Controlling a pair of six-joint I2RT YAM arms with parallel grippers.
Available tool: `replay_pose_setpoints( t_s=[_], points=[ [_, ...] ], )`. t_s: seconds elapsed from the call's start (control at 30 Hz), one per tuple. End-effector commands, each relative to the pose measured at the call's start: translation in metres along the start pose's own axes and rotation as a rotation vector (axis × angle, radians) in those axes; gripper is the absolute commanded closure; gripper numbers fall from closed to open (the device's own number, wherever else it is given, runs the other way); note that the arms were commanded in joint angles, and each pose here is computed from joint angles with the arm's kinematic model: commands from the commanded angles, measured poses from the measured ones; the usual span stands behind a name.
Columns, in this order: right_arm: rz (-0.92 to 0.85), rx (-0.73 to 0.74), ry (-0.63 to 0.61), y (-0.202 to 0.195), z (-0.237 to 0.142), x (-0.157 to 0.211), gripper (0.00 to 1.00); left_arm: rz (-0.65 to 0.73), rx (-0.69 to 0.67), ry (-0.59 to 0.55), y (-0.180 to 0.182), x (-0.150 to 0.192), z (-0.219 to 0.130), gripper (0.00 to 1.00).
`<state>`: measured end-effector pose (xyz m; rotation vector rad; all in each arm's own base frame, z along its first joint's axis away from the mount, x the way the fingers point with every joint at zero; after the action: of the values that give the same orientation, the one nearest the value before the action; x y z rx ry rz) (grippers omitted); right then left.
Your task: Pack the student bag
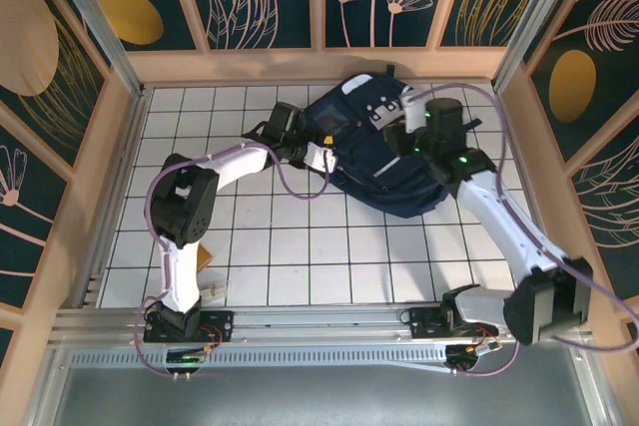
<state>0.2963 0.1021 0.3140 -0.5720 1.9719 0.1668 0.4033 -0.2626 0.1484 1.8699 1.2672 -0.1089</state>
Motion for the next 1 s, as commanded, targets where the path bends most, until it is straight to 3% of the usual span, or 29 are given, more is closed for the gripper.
replay_pose_setpoints(
  t_s=[0.0, 0.23, 0.33, 0.47, 0.6, 0.67, 0.77, 0.97],
  points=[
    [0.148, 0.043, -0.137, -0.012, -0.036, -0.011, 0.65, 0.053, -0.006, 0.089, 0.009, 0.012, 0.009, 0.44],
    [0.192, 0.049, -0.191, -0.015, -0.058, -0.012, 0.64, 0.024, -0.014, 0.102, 0.015, 0.007, 0.042, 0.46],
    [0.223, 0.006, -0.201, -0.012, -0.055, -0.011, 0.64, -0.013, -0.04, 0.16, 0.014, 0.003, 0.058, 0.62],
    [0.287, -0.028, -0.208, -0.009, -0.05, -0.006, 0.64, -0.125, -0.033, 0.192, 0.018, -0.001, 0.062, 1.0],
    [0.443, -0.064, -0.16, -0.006, -0.042, 0.007, 0.64, -0.238, -0.037, 0.19, 0.025, -0.013, 0.042, 1.0],
    [0.76, -0.083, -0.062, -0.002, -0.033, 0.021, 0.78, -0.36, -0.061, 0.175, 0.036, -0.024, 0.025, 1.0],
    [1.071, -0.07, 0.185, 0.023, -0.018, 0.051, 0.79, -0.519, -0.045, 0.157, 0.046, -0.041, -0.001, 1.0],
    [1.017, -0.021, 0.252, 0.077, -0.011, 0.066, 0.7, -0.751, 0.1, -0.008, 0.027, -0.076, -0.055, 1.0]
  ],
)
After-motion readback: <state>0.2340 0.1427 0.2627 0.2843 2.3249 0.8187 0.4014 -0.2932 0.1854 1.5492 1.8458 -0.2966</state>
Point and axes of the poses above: each hand's point on the last joint's axis, 136 mm out from that joint toward the fingers, its own z axis out along the fingers, its own y axis along the line the jaws close on, x = y × z, the point moved 9 cm from there along -z, back along the fingers, and after that the axes turned 11 degrees about -z, right-handed, at the moved point
